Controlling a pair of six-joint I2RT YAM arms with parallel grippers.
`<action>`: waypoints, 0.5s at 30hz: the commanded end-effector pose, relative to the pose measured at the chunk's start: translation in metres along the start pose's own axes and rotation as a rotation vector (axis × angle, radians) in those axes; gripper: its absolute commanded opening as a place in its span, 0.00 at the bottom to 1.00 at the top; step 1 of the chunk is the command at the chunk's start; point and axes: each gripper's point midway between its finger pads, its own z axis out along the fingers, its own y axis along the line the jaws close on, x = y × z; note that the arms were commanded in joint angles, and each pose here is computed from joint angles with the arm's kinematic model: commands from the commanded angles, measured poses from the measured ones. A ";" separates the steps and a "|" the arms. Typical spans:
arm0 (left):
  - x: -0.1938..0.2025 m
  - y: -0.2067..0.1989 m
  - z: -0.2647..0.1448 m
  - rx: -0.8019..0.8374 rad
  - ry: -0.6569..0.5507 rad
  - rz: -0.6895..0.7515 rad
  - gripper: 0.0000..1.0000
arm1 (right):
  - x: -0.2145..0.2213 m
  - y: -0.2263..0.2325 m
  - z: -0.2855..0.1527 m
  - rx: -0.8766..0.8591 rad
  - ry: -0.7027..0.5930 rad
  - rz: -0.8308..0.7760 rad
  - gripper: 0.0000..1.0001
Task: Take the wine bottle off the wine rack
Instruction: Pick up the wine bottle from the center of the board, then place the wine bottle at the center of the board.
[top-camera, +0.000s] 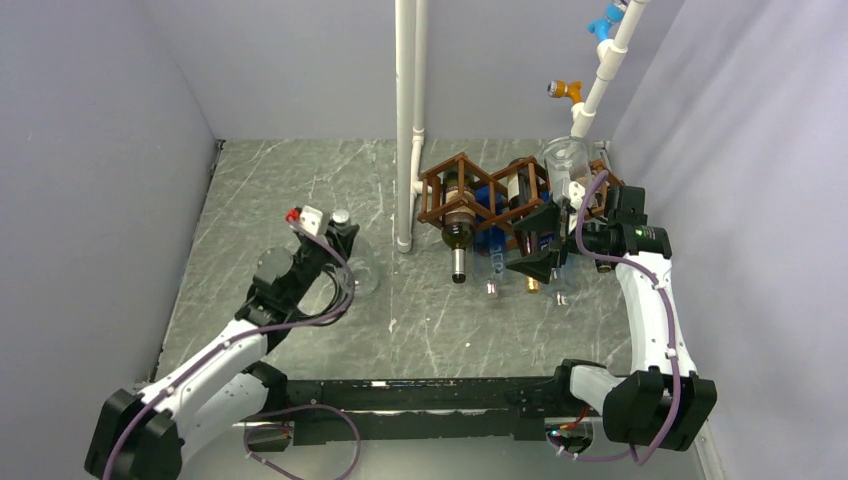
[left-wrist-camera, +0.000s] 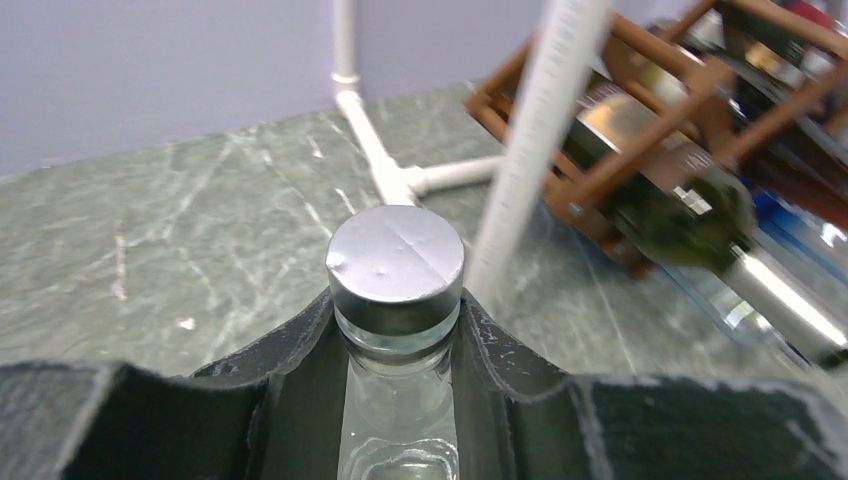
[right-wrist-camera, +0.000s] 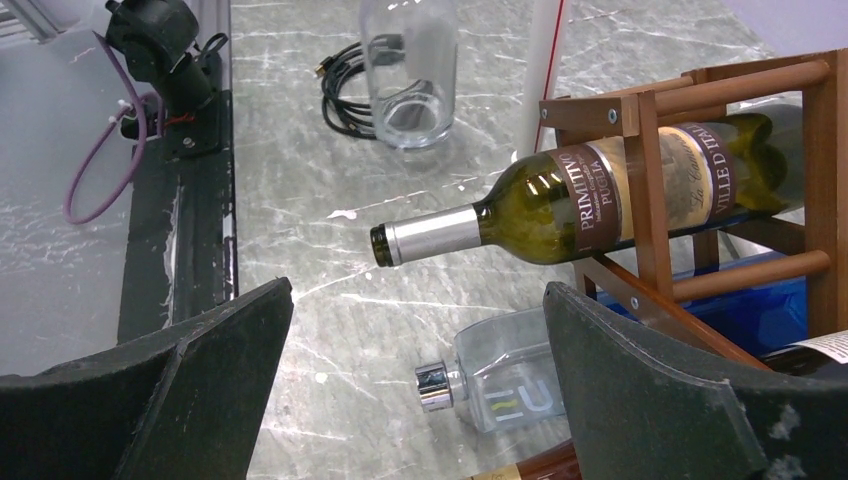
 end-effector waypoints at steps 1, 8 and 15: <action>-0.152 0.017 0.014 -0.032 -0.472 -0.041 0.00 | -0.008 0.002 0.000 -0.011 -0.032 -0.067 0.99; -0.168 0.042 0.052 -0.037 -0.486 -0.018 0.00 | -0.005 0.003 0.000 -0.011 -0.027 -0.072 0.99; -0.164 0.065 0.093 -0.050 -0.463 0.013 0.00 | -0.005 0.004 0.000 -0.016 -0.029 -0.078 0.99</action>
